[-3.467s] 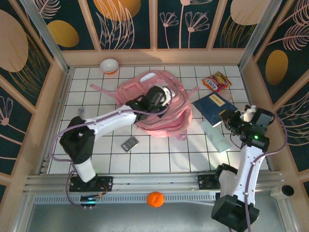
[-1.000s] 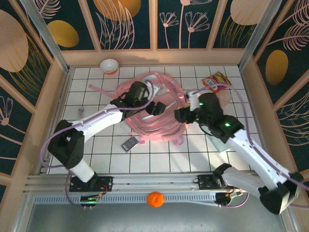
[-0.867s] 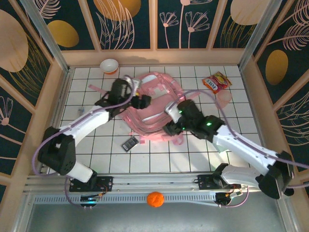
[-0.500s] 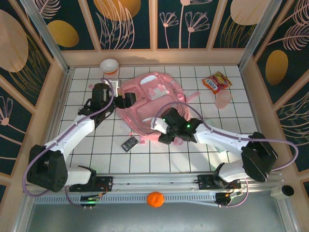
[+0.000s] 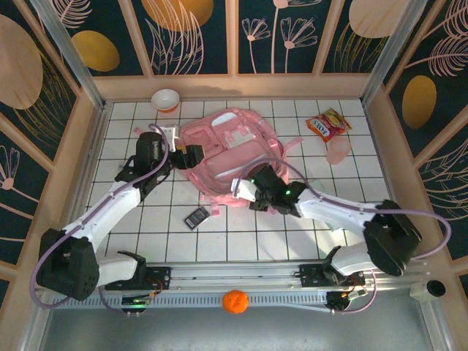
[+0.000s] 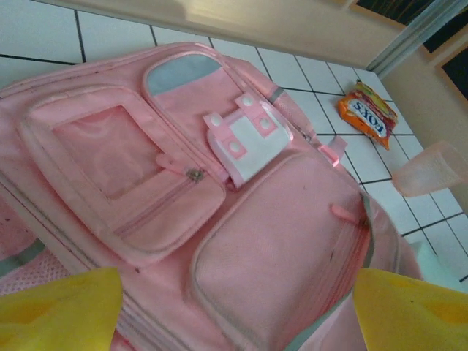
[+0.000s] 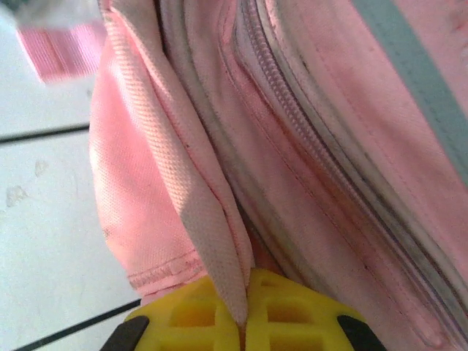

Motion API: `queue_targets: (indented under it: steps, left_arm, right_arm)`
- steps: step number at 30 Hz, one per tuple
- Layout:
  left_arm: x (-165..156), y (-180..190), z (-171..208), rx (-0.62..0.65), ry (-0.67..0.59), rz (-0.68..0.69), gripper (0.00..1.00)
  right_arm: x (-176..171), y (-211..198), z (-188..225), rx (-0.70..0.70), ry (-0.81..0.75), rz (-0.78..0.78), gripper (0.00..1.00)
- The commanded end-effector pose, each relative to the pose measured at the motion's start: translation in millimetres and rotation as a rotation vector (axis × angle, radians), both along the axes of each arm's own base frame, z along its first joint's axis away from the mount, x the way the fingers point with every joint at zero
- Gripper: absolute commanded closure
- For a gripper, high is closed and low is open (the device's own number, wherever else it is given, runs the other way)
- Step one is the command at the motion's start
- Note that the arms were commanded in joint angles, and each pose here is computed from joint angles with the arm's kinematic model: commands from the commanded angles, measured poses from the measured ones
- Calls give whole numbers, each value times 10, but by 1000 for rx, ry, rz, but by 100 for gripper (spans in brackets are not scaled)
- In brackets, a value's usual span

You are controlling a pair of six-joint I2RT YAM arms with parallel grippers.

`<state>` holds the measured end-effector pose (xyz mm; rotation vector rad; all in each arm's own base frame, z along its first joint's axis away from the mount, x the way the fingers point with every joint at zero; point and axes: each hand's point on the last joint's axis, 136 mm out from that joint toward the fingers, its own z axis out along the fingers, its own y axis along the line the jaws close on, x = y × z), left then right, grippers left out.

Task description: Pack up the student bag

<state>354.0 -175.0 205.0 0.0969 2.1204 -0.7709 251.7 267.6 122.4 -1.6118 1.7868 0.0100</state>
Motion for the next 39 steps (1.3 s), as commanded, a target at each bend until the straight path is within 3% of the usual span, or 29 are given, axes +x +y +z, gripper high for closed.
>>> queue_targets:
  steps: [1, 7, 11, 18, 26, 33, 39]
  left_arm:
    - [-158, -106, 89, -29, -66, -110, 20]
    - [-475, -240, 133, -20, -221, -297, 23]
    - [-546, -204, 41, 45, -294, -322, 24]
    - [-532, -281, -297, 46, -225, -373, 31]
    - [-585, -450, -390, 53, -243, -486, 30]
    - [-687, -609, -530, 55, -228, -551, 36]
    - [-708, -659, -408, 30, -254, -538, 74]
  right_arm:
    - [146, 92, 1074, 235, -103, 51, 100]
    - [339, -22, 1599, 279, -130, 54, 100]
    - [397, -27, 1716, 293, -138, 60, 100]
    - [423, -18, 1824, 320, -146, 62, 100]
    - [481, -16, 1859, 344, -140, 37, 100]
    - [535, -6, 1905, 368, -132, 9, 100]
    - [582, -33, 1847, 362, -119, -28, 100]
